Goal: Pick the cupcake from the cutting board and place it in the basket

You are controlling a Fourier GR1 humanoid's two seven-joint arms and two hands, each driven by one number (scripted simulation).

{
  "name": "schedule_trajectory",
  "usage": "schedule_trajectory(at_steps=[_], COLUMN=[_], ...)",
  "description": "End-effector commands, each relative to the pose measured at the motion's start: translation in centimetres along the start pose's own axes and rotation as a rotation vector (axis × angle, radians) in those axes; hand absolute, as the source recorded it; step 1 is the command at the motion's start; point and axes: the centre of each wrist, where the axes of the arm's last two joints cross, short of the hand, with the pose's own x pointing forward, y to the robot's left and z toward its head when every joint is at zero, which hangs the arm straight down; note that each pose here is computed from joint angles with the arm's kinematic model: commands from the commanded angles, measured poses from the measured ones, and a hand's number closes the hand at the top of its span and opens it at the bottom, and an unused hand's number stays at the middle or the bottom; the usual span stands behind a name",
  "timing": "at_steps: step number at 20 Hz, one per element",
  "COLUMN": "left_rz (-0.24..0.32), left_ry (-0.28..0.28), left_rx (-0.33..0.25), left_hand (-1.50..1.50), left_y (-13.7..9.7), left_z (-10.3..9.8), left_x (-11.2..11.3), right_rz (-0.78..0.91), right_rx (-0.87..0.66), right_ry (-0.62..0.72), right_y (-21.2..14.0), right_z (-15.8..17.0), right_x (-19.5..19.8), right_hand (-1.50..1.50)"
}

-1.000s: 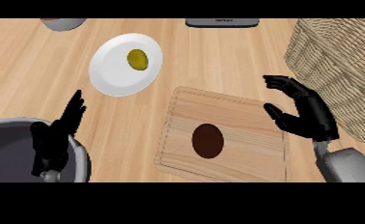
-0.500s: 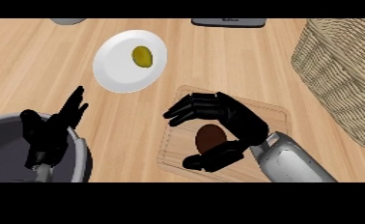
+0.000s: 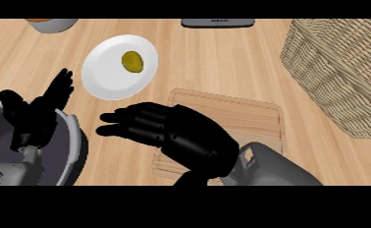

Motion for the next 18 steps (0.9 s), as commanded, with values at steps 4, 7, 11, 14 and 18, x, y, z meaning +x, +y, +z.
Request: schedule_trajectory(at_steps=[4, 7, 11, 14, 18], left_rz=[-0.011, -0.014, -0.004, -0.002, -0.002], left_ry=[-0.005, -0.02, -0.021, -0.038, -0.047], left_rx=[0.03, 0.005, -0.005, -0.001, -0.006], left_hand=[0.0, 0.0, 0.0, 0.0, 0.0], left_y=[1.2, 1.3, 0.6, 0.1, 1.9], left_z=[-0.9, -1.6, -1.1, -1.4, -2.3], left_x=[-0.6, 1.7, -0.2, 0.9, -0.3], right_rz=[0.512, 0.535, 0.55, 0.477, 0.432], right_rx=[0.016, -0.011, 0.158, 0.302, 0.333], right_ry=[0.322, 0.454, 0.536, 0.579, 0.597], right_y=[-7.1, -9.9, -12.8, -13.8, -15.5], right_z=[-1.2, -2.2, -2.7, -3.4, -1.5], right_x=[3.7, 6.4, 9.0, 8.4, 9.6], right_hand=[-1.5, -1.5, -1.5, -1.5, -1.5])
